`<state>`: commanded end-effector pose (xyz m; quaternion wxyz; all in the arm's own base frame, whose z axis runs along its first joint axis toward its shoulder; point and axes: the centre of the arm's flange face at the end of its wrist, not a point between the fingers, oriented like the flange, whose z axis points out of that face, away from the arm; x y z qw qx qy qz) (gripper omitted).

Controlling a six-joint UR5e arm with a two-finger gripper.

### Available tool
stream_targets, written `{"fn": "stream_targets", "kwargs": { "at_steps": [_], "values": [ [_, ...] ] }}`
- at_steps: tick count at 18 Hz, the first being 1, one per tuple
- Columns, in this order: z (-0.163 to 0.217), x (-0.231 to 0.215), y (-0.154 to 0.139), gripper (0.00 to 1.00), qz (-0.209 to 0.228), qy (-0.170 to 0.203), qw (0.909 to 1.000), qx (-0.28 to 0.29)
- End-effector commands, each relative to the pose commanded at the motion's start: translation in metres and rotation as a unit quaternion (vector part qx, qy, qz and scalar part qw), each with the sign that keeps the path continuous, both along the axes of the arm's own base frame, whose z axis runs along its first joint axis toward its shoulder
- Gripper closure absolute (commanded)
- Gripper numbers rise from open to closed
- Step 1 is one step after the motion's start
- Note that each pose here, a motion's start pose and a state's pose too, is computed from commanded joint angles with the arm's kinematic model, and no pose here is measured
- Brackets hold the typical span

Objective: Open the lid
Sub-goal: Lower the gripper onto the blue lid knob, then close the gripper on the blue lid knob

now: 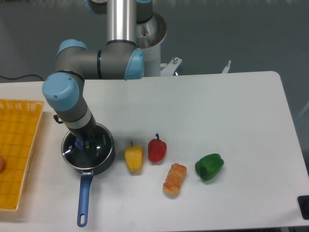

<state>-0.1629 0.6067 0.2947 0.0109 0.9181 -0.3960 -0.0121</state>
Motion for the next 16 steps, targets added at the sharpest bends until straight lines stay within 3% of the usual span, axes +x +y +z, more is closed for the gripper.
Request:
{"fn": "stream_targets", "kwargs": {
  "at_steps": [8,16],
  "values": [
    [-0.025,0.013,-0.015,0.0,-0.003,-0.014,0.9996,-0.024],
    [-0.019,0.011,-0.008,0.0,-0.003,-0.011,0.9998,-0.015]
  ]
}}
